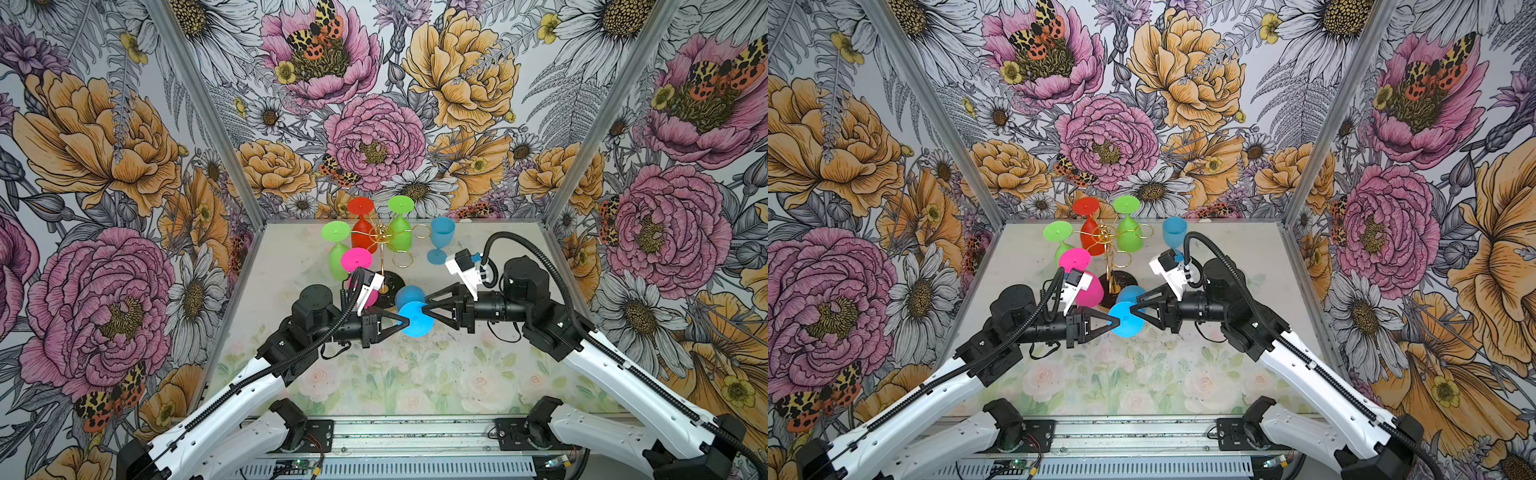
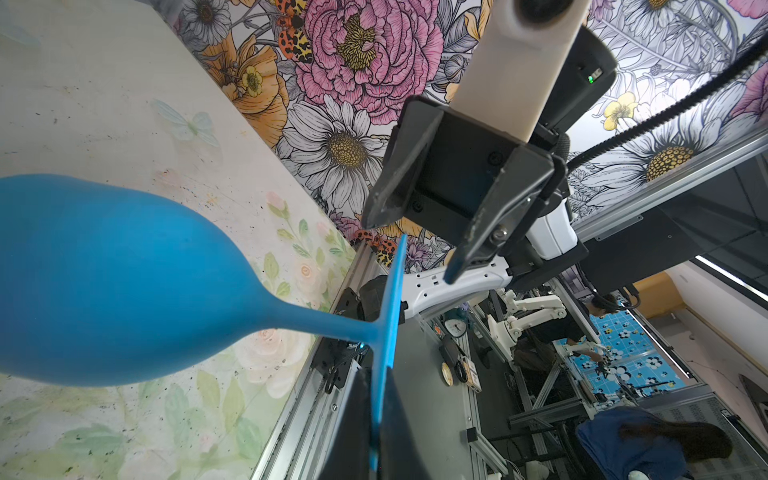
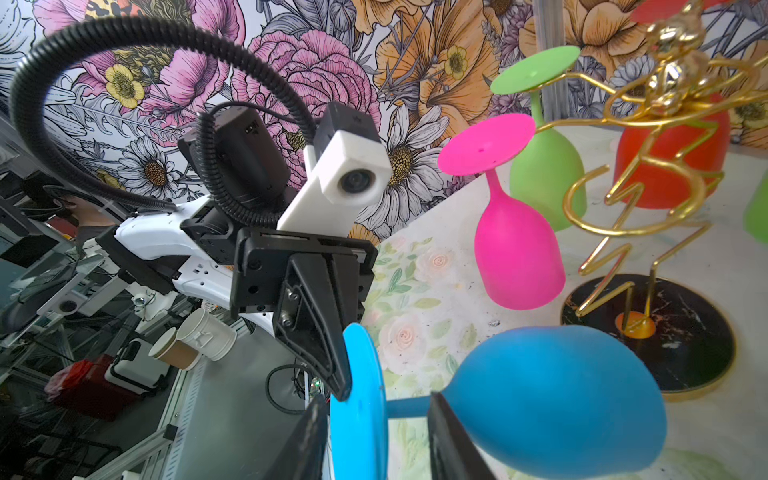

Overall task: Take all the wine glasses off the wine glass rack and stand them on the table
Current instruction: 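Open the right gripper and withdraw it while the left gripper holds the glass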

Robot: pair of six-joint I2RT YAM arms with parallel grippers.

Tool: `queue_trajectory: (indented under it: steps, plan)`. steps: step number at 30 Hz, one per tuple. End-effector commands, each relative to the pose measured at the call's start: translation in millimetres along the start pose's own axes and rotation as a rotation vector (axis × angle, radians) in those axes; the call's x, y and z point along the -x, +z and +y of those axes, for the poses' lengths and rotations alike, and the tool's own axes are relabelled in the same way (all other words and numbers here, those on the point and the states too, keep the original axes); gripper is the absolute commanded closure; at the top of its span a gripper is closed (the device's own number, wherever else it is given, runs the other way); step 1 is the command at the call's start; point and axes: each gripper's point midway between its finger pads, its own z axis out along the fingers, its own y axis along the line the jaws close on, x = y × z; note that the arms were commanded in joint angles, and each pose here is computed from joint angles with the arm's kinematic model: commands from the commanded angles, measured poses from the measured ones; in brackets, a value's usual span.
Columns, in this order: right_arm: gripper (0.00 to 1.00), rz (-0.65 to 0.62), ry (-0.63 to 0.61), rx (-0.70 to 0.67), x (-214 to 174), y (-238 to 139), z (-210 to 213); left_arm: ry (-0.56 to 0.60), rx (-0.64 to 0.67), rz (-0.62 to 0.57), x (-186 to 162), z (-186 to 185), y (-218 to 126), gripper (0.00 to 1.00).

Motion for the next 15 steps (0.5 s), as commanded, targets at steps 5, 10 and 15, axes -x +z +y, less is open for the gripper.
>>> queue_trajectory:
  steps: [5,10,15]
  plan:
    - [0.45,-0.120,0.018,-0.170,23,-28,-22,0.050,0.072,0.019,-7,7,1,1.00]
    - [0.45,-0.083,0.150,-0.458,13,-50,-78,0.128,0.177,0.053,-17,17,7,1.00]
    - [0.45,-0.004,0.248,-0.646,-10,-62,-115,0.263,0.239,0.060,-24,15,16,1.00]
